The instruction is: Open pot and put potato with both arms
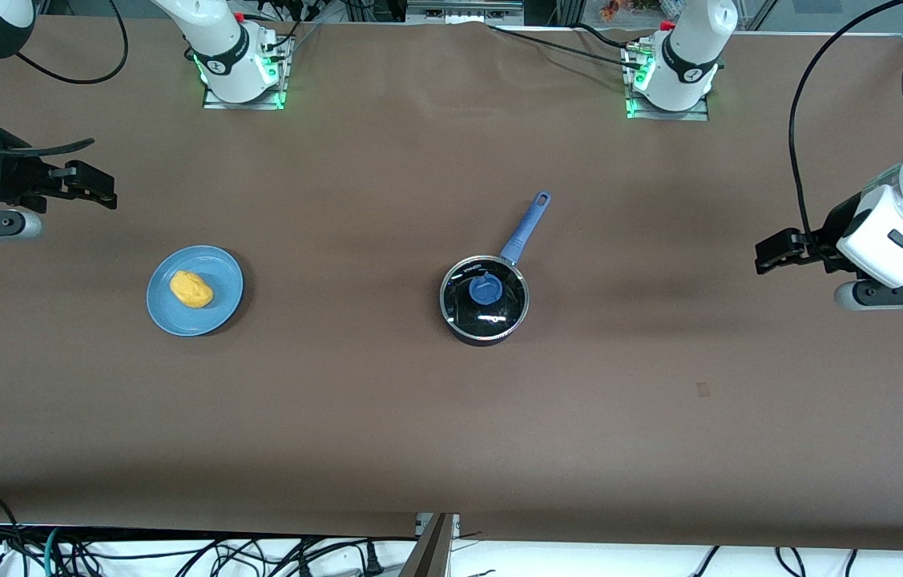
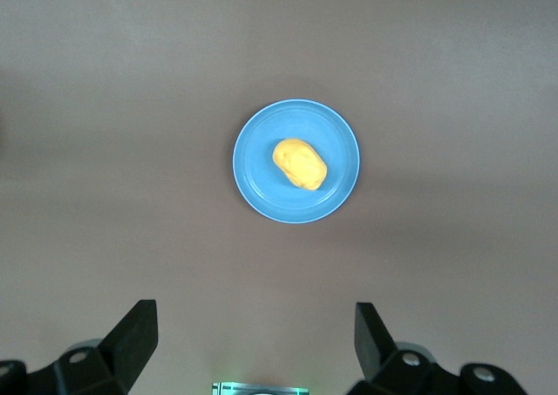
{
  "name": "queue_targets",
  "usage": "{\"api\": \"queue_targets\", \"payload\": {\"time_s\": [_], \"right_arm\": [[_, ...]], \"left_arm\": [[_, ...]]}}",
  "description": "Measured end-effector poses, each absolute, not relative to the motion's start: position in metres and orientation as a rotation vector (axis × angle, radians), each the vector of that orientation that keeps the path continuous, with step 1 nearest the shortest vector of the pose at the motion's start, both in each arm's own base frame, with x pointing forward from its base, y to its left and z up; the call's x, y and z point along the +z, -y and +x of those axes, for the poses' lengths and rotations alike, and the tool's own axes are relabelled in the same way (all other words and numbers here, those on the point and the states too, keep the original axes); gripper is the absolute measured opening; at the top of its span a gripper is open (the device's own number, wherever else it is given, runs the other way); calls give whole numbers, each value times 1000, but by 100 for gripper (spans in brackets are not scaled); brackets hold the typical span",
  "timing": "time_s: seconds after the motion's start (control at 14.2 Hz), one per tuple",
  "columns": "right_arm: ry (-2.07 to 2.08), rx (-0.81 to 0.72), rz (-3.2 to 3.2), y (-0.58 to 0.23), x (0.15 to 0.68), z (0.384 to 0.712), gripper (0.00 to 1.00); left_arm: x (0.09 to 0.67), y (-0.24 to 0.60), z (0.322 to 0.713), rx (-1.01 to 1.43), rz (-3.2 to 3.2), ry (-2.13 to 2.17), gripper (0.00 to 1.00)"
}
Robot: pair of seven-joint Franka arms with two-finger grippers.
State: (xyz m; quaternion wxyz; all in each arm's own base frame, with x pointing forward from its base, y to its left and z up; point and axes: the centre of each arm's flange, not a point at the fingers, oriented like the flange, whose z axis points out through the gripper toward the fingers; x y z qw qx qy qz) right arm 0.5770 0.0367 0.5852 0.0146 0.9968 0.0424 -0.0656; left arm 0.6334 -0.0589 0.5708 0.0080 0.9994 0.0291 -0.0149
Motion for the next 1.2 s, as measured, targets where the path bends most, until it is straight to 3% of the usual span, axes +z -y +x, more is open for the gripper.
{"api": "queue_targets", "payload": {"time_s": [1.2], "right_arm": [[-132,-204,3103,-37,585,577,100]], "left_arm": [[573,56,636,-14,3122,-97,100]]}}
